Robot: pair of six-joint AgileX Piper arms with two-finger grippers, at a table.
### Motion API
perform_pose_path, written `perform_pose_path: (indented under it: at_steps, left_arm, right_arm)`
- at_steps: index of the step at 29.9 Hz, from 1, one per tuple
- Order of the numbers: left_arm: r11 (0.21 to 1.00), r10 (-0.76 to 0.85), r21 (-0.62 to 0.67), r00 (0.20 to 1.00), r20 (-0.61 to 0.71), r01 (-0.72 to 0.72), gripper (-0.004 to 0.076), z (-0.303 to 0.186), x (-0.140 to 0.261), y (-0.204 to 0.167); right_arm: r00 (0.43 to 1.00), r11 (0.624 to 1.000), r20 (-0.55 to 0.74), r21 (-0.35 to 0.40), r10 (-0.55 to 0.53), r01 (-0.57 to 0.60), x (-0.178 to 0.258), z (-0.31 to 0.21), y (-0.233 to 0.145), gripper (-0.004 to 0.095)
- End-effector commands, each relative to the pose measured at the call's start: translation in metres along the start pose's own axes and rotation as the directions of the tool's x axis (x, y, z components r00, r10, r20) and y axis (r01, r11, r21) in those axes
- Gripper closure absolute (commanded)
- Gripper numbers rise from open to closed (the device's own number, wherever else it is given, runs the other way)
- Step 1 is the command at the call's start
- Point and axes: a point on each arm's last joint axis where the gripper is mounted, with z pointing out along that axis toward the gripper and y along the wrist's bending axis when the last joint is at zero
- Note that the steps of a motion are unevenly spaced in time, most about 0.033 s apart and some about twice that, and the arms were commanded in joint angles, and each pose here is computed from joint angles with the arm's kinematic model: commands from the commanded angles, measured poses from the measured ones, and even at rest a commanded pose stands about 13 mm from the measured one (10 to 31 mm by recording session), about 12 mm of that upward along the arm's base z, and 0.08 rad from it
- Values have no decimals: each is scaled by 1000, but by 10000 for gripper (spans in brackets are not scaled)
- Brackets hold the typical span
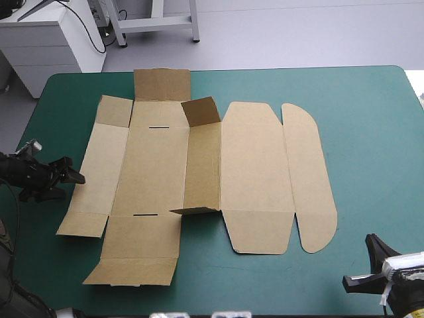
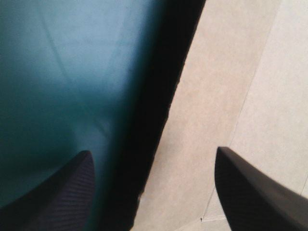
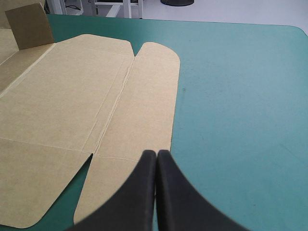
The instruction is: Fold the box
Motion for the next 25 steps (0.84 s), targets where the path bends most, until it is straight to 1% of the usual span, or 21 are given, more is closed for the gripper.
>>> perform_pose_path:
  at_steps: [1,10,12,16,19,25]
  left_arm:
    - [997,7,72,1000,21,-9,216,-1,3,-23]
    - [987,124,116,987,-98,-113,217,27,12,-64]
    - [985,131,125,984,-121,-116,222,31,15,-71]
    - [985,114,147,979,-169,-89,265,33,19,-77]
    - [990,63,135,982,-177,-39,339,33,19,-77]
    - [992,47,126,979,-198,-22,636,37,23,-74]
  right_arm:
    - [993,1000,120,10,-18,17,-13,-9,-1,928]
    - [993,1000,120,10,-18,17,-13,-9,-1,928]
    - [993,1000,120,10,-18,17,-13,-9,-1,928]
    - [993,1000,120,10,-18,17,-13,-9,-1,928]
    - [993,1000,120,10,-18,17,-13,-9,-1,928]
    - [993,1000,120,10,-18,17,-13,-9,-1,928]
